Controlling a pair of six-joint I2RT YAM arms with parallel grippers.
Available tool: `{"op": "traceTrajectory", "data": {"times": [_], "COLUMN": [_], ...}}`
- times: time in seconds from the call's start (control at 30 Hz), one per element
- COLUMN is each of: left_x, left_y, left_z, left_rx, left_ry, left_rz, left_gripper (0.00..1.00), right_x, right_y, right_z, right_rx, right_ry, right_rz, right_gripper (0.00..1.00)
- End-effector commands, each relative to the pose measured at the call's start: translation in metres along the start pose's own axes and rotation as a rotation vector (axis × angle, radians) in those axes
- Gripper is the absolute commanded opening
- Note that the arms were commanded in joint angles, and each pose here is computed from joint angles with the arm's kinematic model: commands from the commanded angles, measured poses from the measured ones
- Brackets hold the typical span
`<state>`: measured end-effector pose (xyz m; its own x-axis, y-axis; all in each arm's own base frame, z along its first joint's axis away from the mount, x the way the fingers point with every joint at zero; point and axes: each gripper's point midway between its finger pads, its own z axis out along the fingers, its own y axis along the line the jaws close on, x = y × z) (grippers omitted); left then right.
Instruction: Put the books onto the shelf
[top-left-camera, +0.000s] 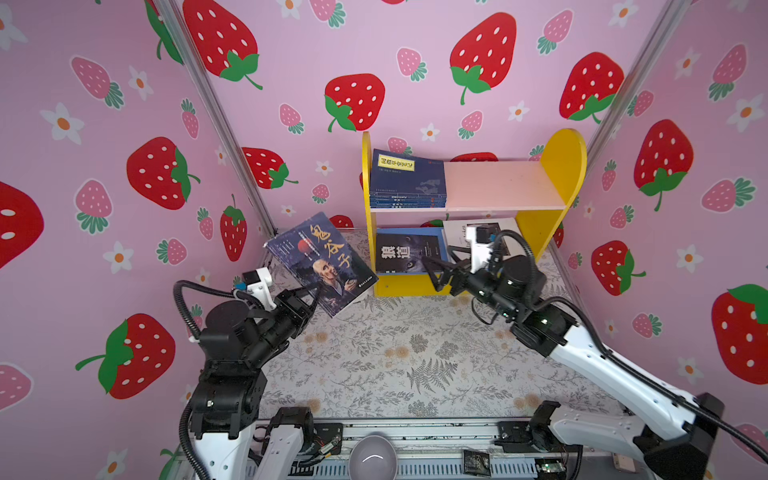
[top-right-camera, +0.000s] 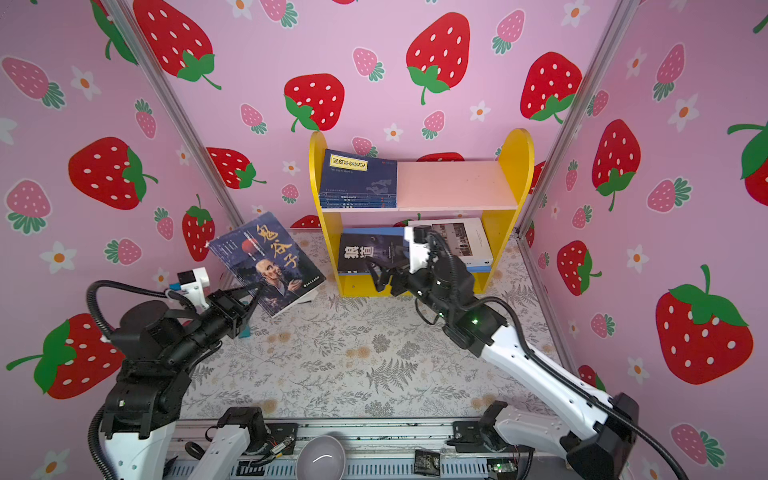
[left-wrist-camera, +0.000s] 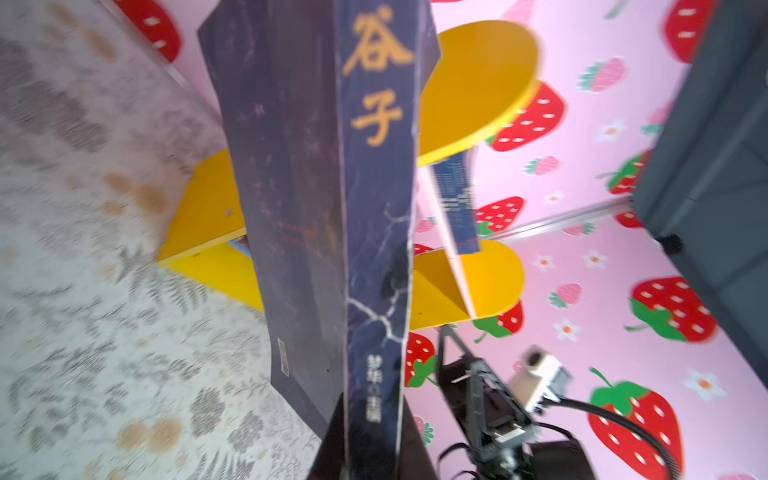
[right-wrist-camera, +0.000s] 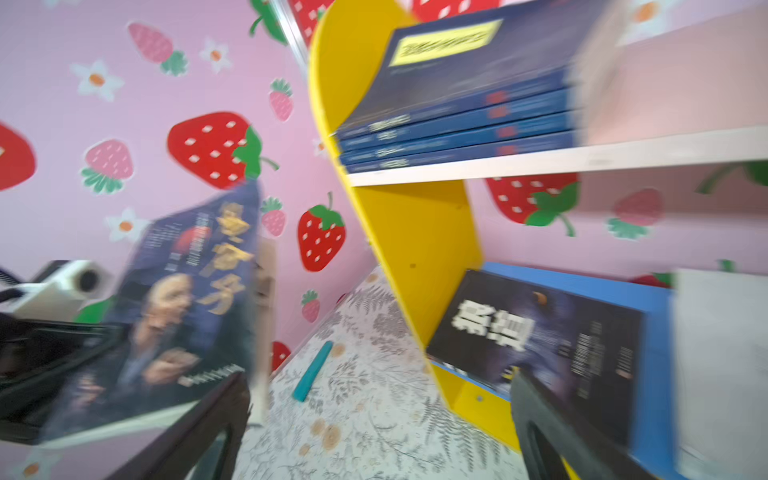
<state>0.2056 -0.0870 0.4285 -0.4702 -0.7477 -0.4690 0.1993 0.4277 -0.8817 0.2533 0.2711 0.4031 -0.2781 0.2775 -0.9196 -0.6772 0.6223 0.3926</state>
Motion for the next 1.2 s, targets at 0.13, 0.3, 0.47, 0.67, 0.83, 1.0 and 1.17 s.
{"op": "traceTrajectory", "data": {"times": [0.13, 0.3, 0.47, 0.67, 0.83, 1.0, 1.17], "left_x": [-0.045, -0.071, -0.020, 0.039, 0.063, 0.086, 0.096], "left_y": [-0.142, -0.177, -0.210, -0.241, -0.245, -0.248, -0.247], "left_z": [-0.026, -0.016, 0.033, 0.081, 0.111, 0.133, 0.139], "left_rx": [0.446, 0.635, 0.696, 0.772, 0.777, 0.789, 0.791], "left_ry": [-0.147, -0.235, -0.089, 0.052, 0.073, 0.113, 0.115], "left_rz": [0.299, 0.321, 0.437, 0.490, 0.461, 0.413, 0.377], "left_gripper": [0.00, 0.00, 0.00, 0.00, 0.00, 0.00, 0.00], "right_x": [-0.061, -0.047, -0.034, -0.031, -0.045, -0.056, -0.065], "right_y": [0.031, 0.074, 0.099, 0.116, 0.109, 0.080, 0.065], "right_z": [-0.105, -0.102, -0.082, -0.072, -0.096, -0.101, -0.095], "right_rx": [-0.153, -0.473, -0.748, -0.859, -0.755, -0.622, -0.527], "right_ry": [-0.188, -0.146, -0.112, -0.150, -0.326, -0.474, -0.537], "right_rz": [0.085, 0.201, 0.338, 0.387, 0.316, 0.348, 0.354], "right_gripper": [1.00, 1.00, 1.00, 1.00, 1.00, 1.00, 1.00]}}
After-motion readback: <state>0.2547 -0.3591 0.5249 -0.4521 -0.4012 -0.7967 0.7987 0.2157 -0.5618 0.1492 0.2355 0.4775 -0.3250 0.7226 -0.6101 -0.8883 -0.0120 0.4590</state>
